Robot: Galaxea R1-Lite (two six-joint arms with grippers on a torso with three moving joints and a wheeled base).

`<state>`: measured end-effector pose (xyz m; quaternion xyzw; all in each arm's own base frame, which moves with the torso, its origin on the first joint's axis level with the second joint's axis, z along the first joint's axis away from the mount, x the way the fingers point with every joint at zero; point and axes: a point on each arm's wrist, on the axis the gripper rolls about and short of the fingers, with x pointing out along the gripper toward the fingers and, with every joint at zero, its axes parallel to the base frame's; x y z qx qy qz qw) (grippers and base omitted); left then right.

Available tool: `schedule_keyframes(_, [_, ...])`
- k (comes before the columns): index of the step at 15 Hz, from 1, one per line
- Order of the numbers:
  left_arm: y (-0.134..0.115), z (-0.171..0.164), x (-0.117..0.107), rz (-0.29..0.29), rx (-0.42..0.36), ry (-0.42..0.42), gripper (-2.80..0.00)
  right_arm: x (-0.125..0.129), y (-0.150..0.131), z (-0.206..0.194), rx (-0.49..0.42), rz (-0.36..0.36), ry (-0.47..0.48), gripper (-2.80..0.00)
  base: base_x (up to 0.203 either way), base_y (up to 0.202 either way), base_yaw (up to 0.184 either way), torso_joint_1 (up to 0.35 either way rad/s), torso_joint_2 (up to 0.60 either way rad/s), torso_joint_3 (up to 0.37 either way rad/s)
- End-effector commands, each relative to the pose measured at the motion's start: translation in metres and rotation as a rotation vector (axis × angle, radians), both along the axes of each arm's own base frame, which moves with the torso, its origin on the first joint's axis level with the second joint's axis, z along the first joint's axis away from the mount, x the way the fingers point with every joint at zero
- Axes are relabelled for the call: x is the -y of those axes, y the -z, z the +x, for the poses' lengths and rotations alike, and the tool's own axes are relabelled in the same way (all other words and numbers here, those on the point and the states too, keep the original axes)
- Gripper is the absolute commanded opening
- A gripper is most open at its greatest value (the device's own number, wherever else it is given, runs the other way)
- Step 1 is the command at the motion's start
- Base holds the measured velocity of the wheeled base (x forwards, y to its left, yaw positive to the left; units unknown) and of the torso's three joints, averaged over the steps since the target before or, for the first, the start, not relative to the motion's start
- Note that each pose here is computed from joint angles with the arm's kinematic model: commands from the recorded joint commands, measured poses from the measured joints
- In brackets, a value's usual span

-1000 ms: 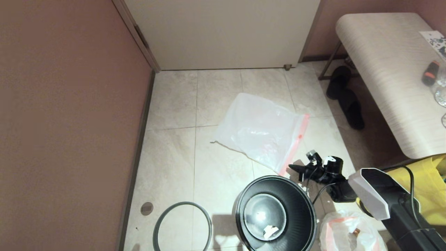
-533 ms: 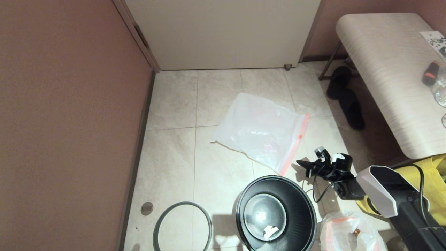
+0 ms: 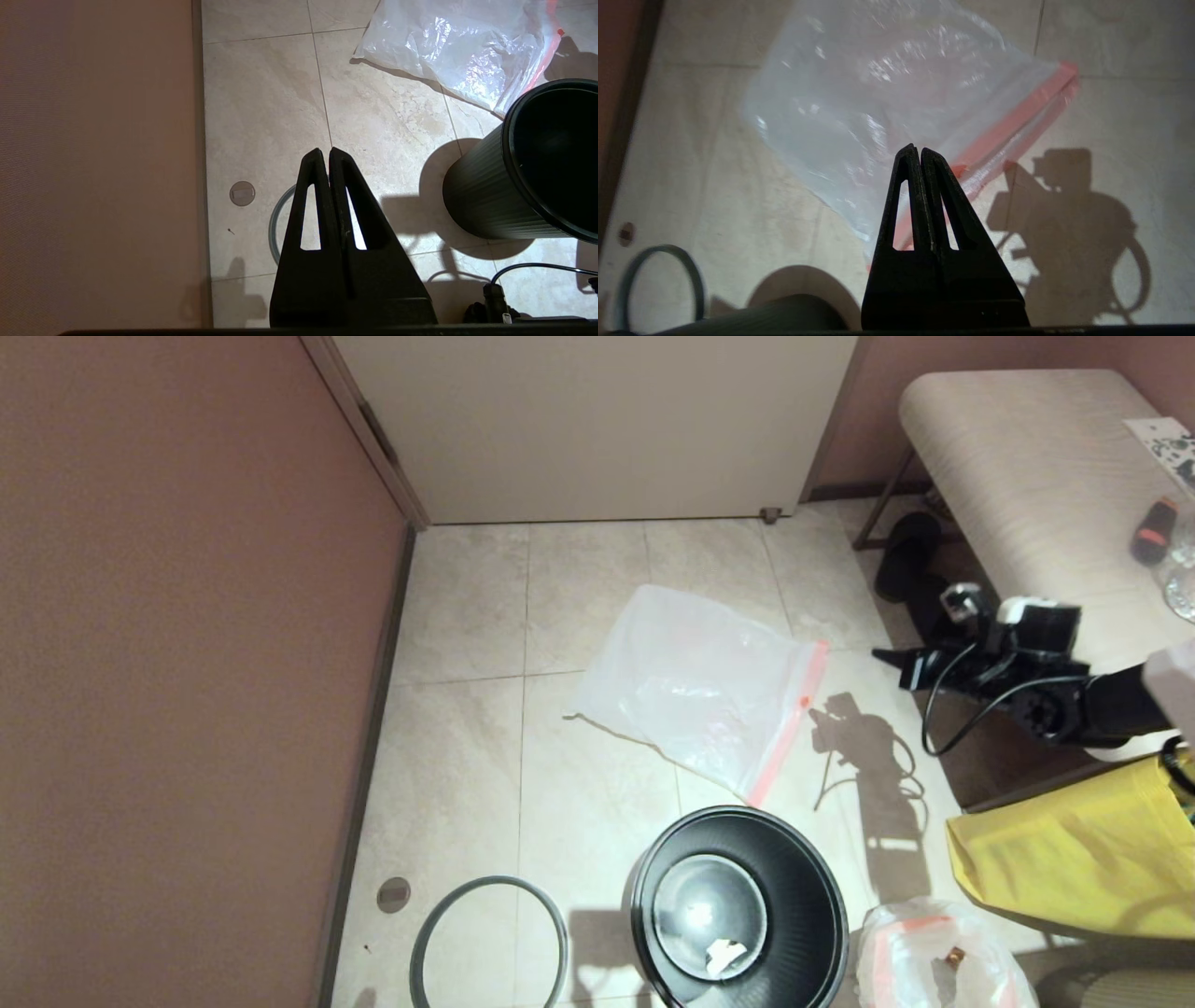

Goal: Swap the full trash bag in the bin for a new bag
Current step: Pick up a new trash bag

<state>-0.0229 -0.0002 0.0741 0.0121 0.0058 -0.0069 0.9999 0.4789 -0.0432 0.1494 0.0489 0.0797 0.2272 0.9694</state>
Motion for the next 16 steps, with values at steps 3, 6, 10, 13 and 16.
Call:
schedule_keyframes(3, [0.0,0.0,0.0,0.0,-0.002,0.0,-2.8,-0.063,-0.198,-0.199,0.189,0.041,0.065,-2.8,0.0,0.0,0.0,0.0,0.0,0.0])
schedule_keyframes(6, [0.0,0.0,0.0,0.0,-0.002,0.0,-2.8,-0.068,-0.227,-0.311,0.206,0.004,0.257,-2.8,0.0,0.0,0.0,0.0,0.0,0.0])
schedule_keyframes(10, [0.0,0.0,0.0,0.0,-0.002,0.0,-2.8,-0.043,-0.219,-0.451,0.226,0.033,0.5,-2.8,0.0,0.0,0.0,0.0,0.0,0.0])
schedule_keyframes(13, [0.0,0.0,0.0,0.0,-0.002,0.0,-2.8,-0.039,-0.183,-0.531,0.232,0.065,0.584,-2.8,0.0,0.0,0.0,0.0,0.0,0.0])
schedule_keyframes(16, [0.0,0.0,0.0,0.0,-0.002,0.0,-2.8,-0.049,-0.143,-0.583,0.21,0.054,0.697,-2.8,0.0,0.0,0.0,0.0,0.0,0.0])
